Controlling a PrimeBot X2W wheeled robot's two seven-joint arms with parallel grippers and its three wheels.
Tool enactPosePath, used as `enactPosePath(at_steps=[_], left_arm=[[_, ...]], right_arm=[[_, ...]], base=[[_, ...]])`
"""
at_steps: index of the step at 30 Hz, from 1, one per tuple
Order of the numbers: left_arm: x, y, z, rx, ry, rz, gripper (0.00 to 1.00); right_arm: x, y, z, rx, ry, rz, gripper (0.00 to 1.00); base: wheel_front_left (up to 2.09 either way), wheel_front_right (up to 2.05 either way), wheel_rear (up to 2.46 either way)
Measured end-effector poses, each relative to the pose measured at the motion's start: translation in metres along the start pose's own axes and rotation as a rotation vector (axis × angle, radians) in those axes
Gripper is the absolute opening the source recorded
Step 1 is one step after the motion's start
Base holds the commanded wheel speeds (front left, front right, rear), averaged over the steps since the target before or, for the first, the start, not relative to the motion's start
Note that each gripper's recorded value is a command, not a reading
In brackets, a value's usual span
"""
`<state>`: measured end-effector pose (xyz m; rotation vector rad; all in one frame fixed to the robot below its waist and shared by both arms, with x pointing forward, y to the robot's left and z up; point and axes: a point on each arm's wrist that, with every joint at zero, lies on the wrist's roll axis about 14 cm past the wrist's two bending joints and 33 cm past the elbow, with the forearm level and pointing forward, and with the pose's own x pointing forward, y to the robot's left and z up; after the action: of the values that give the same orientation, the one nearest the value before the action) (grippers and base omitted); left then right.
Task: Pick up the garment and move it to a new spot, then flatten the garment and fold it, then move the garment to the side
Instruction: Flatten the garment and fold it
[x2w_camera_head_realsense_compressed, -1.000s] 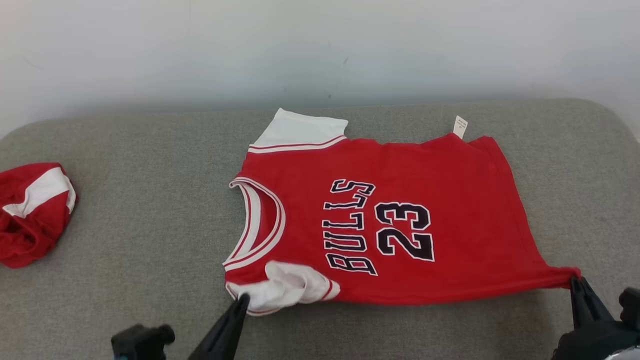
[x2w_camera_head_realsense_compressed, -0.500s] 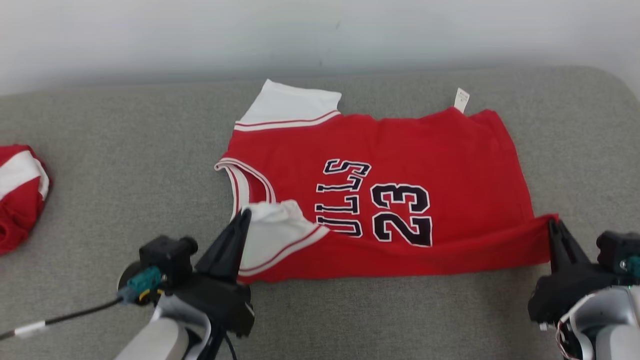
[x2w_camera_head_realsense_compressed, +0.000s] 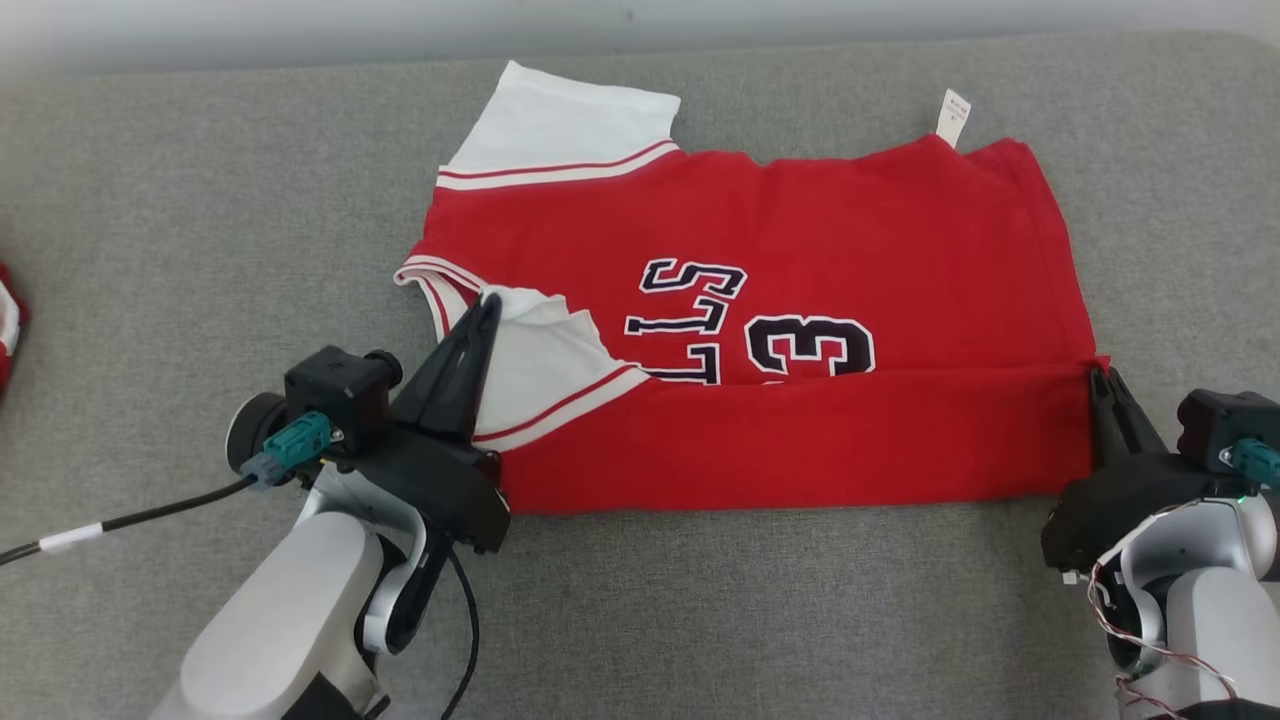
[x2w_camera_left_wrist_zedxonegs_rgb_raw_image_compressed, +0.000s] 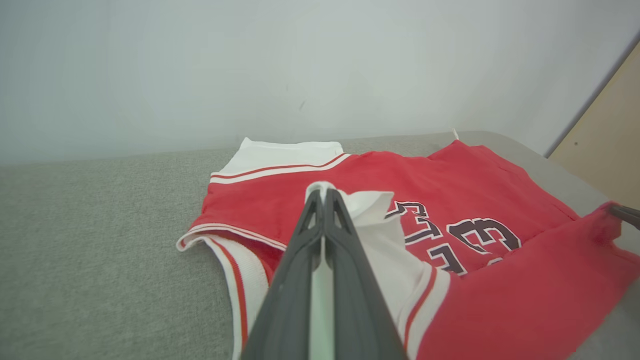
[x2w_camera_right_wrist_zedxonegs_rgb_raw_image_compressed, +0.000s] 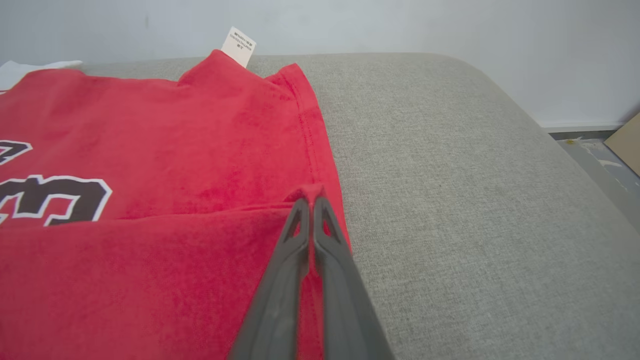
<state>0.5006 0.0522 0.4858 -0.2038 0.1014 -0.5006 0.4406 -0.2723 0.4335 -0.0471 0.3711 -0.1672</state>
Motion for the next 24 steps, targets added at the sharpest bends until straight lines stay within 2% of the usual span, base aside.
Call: enactPosePath(at_steps=[9,10,11,12,13,19,24], left_arm=[[0.013,0.008,-0.002,0.013,0.003,0.022,0.00],[0.013,0.012,-0.003,0.015,0.005,0.039,0.00],[0.013,0.014,-0.003,0.022,0.008,0.044,0.00],[0.014,0.015,-0.001,0.039,0.003,0.053,0.47],[0.015,0.016,0.002,0.056,-0.007,0.057,1.00],[0.004,0.016,0.011,0.147,-0.019,0.059,1.00],[-0.028,0.026,-0.011,0.193,0.072,0.098,1.00]], right_arm=[[0.008,-0.003,-0.006,0.005,0.003,-0.007,0.00],[0.009,-0.003,-0.007,0.007,0.004,-0.008,0.03],[0.009,-0.002,-0.006,0.008,0.000,-0.006,0.26],[0.010,-0.001,-0.005,0.009,-0.003,-0.005,0.67],[0.010,-0.001,-0.004,0.011,-0.007,-0.004,1.00],[0.002,-0.004,0.008,0.013,-0.049,-0.004,1.00],[-0.015,-0.013,0.015,0.022,-0.072,-0.020,1.00]], base=[[0.00,0.00,0.00],[0.00,0.00,0.00],[0.00,0.00,0.00],[0.00,0.00,0.00],[0.00,0.00,0.00],[0.00,0.00,0.00],[0.00,0.00,0.00]])
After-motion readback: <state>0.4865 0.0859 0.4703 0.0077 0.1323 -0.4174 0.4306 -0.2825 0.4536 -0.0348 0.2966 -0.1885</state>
